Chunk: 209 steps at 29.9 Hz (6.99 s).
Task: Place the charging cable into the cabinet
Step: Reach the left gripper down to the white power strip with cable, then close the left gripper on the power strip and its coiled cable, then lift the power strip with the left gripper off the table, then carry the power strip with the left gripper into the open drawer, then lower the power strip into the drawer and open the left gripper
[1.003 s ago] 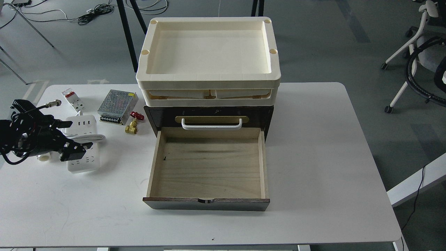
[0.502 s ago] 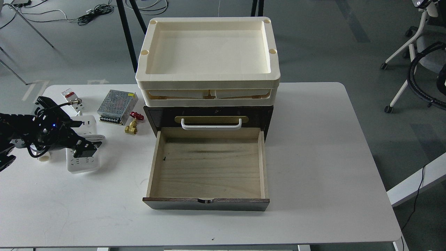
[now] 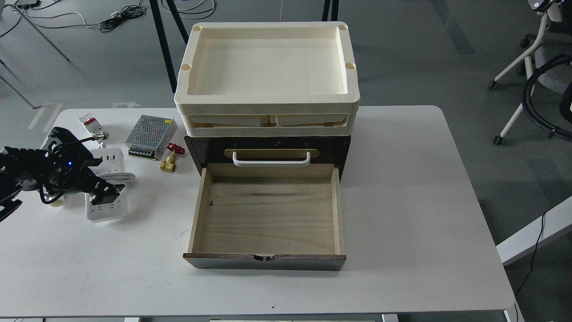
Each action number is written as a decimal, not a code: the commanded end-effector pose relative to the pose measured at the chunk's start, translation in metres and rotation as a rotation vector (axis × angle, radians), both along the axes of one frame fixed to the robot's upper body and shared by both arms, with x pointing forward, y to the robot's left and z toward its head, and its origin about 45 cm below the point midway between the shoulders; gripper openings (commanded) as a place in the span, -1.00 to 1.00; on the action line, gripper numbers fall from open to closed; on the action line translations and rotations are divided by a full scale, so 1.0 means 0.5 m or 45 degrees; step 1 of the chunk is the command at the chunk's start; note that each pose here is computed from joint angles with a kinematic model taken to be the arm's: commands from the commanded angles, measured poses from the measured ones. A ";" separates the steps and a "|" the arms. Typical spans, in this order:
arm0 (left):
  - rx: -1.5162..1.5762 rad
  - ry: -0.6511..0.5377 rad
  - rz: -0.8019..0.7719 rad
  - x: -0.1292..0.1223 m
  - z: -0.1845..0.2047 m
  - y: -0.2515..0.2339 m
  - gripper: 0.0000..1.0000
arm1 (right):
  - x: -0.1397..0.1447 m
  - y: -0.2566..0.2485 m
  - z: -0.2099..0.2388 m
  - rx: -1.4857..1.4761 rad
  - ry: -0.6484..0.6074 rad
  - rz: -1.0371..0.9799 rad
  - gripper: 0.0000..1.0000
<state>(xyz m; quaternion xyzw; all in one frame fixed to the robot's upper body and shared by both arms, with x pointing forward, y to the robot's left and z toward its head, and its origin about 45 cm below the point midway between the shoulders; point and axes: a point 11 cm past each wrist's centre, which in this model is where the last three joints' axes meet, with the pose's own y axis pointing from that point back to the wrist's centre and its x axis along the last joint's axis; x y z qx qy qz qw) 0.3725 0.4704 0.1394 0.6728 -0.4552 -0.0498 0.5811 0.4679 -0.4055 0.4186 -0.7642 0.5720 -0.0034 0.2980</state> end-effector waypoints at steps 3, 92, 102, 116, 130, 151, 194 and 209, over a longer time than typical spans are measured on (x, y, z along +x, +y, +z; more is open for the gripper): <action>0.004 -0.001 0.000 -0.001 -0.001 0.003 0.52 | -0.001 -0.001 0.001 0.000 -0.003 0.001 0.98; 0.100 -0.259 -0.101 0.055 0.088 0.054 -0.79 | -0.014 -0.042 0.006 -0.024 -0.006 -0.059 0.98; 0.244 -0.360 0.063 0.020 0.228 0.207 -0.77 | -0.015 -0.046 0.013 -0.014 -0.017 -0.066 0.98; -0.206 -0.059 0.193 -0.223 0.315 0.094 -0.75 | -0.014 -0.045 0.012 -0.011 -0.017 -0.064 0.98; -0.731 0.314 0.182 -0.253 0.350 -0.172 -0.75 | -0.020 -0.052 -0.012 -0.012 0.014 -0.071 0.98; -1.377 0.819 0.006 -0.175 0.221 -0.530 -0.79 | -0.029 -0.076 -0.015 -0.021 0.024 -0.104 0.98; -1.327 0.690 0.404 -0.040 0.044 -0.457 -0.78 | -0.035 -0.081 -0.039 -0.020 0.052 -0.105 0.98; -1.353 0.696 0.392 -0.044 0.055 -0.463 0.29 | -0.035 -0.080 -0.039 -0.019 0.051 -0.103 0.98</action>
